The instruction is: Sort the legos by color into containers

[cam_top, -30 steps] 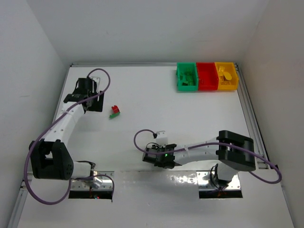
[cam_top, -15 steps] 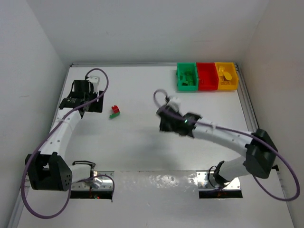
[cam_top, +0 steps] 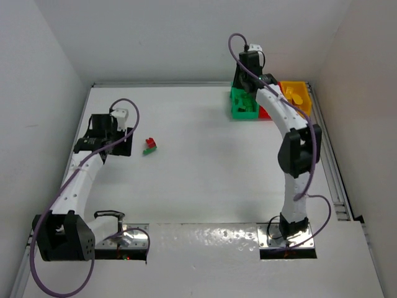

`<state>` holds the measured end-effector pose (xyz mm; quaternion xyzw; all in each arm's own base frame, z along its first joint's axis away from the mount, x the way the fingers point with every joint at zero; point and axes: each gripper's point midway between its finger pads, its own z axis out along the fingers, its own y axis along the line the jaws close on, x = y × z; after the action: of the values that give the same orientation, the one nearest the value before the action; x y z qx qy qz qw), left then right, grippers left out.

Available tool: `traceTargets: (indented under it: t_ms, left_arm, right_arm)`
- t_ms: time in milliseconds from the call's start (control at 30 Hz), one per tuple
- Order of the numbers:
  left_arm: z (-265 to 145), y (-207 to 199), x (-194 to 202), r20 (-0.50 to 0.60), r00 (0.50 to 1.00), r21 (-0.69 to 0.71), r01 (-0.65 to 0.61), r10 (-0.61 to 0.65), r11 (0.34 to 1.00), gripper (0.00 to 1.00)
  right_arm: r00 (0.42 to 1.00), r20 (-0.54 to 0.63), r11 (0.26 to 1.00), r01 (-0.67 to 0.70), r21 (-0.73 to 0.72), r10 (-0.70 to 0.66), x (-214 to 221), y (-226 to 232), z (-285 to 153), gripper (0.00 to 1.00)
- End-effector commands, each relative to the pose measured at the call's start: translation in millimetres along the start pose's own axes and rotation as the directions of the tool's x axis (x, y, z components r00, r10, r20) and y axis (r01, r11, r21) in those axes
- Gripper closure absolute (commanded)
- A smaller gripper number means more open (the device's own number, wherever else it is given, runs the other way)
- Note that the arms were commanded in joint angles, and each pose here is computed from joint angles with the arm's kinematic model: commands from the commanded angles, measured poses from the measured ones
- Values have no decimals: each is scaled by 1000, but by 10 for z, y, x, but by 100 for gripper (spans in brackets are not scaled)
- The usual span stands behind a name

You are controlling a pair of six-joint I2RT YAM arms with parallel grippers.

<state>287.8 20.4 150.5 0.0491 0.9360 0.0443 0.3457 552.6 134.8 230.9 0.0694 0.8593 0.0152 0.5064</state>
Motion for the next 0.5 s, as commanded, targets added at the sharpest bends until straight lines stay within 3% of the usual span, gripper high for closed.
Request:
traceTargets:
  t_ms: [0,100,267,367,467]
  left_arm:
    - [5,-128,7,14,1000,81,-12,11,997,36]
    - [29,-206,40,10,999,129,-33,32,991,36]
    - [103,-331,-10,86,986,212,-160,144,964,34]
    - [165,-418,-89,149,968,257,-237,204,937,27]
    - [293,-483,-137,170,954,286,-286,245,915,9]
  right_arm:
    - [998,-63,999,6,44,-3,162,-235,457,100]
    - [994,-82,997,-72,17,73,343,-340,816,100]
    - [993,-116,1000,-25,-12,23,537,-332,1154,100]
    - [993,-114,999,-20,-29,17,584,-297,1249,100]
    - [994,-104,999,-22,-38,18,617,-287,1311,99]
